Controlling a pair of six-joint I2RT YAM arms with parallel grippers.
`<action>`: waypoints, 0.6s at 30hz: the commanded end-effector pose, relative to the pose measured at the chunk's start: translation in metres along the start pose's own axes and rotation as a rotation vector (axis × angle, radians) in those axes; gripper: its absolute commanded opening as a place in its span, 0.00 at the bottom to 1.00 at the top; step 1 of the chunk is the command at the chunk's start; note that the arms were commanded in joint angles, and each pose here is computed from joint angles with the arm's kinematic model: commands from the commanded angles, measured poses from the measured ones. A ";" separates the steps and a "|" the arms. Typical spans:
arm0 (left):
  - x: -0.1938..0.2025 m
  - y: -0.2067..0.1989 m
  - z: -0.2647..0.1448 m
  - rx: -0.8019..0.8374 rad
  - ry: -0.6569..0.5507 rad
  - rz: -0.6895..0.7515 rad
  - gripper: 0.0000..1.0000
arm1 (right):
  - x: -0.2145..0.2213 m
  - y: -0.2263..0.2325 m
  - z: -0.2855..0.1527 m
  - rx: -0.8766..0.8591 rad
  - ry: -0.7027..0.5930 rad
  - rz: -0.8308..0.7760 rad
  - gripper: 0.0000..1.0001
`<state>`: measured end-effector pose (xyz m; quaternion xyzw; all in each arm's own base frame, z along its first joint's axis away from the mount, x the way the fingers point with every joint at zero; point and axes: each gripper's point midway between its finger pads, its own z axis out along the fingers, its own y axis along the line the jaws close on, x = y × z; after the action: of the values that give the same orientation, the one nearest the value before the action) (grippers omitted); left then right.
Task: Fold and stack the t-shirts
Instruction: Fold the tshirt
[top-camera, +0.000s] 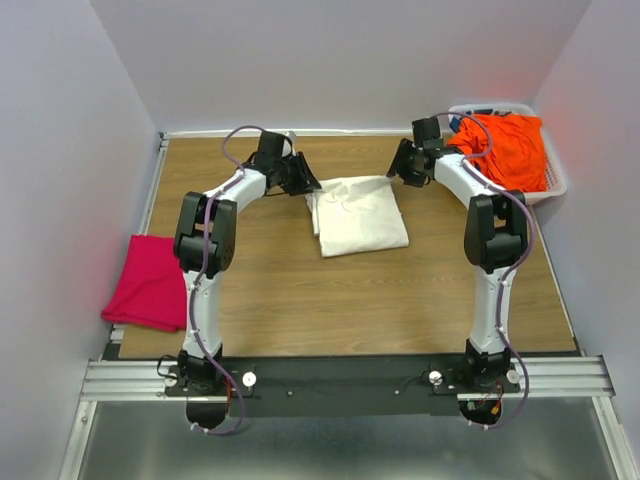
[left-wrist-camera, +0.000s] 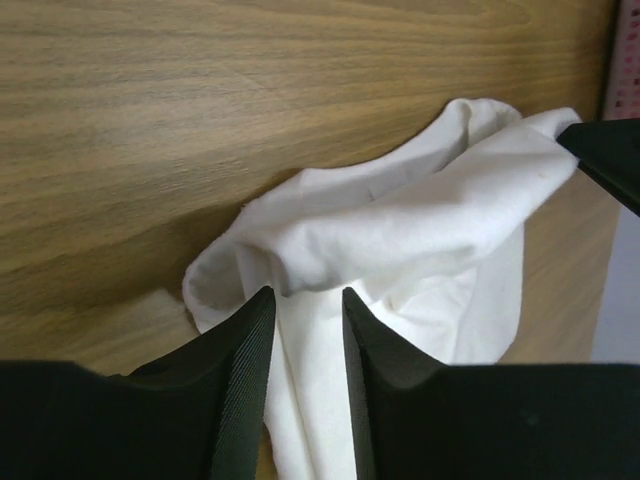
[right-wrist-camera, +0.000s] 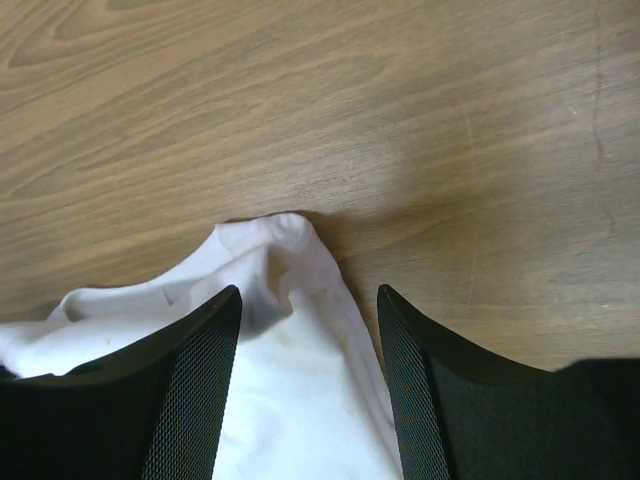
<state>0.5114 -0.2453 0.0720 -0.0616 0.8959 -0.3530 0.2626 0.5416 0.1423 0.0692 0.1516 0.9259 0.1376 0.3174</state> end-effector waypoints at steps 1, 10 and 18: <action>-0.027 -0.033 -0.036 0.079 -0.103 0.046 0.43 | -0.027 0.011 -0.027 -0.034 -0.086 -0.032 0.64; 0.010 -0.019 -0.079 -0.023 -0.182 -0.045 0.53 | 0.003 -0.013 -0.062 -0.007 -0.124 -0.010 0.71; 0.067 -0.009 -0.059 -0.020 -0.089 -0.051 0.48 | 0.021 -0.006 -0.071 -0.063 -0.138 -0.080 0.75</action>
<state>0.4272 -0.2212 0.0967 -0.1117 0.8858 -0.3421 0.2929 0.4701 0.1280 0.1014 0.1374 0.9118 0.1423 0.3599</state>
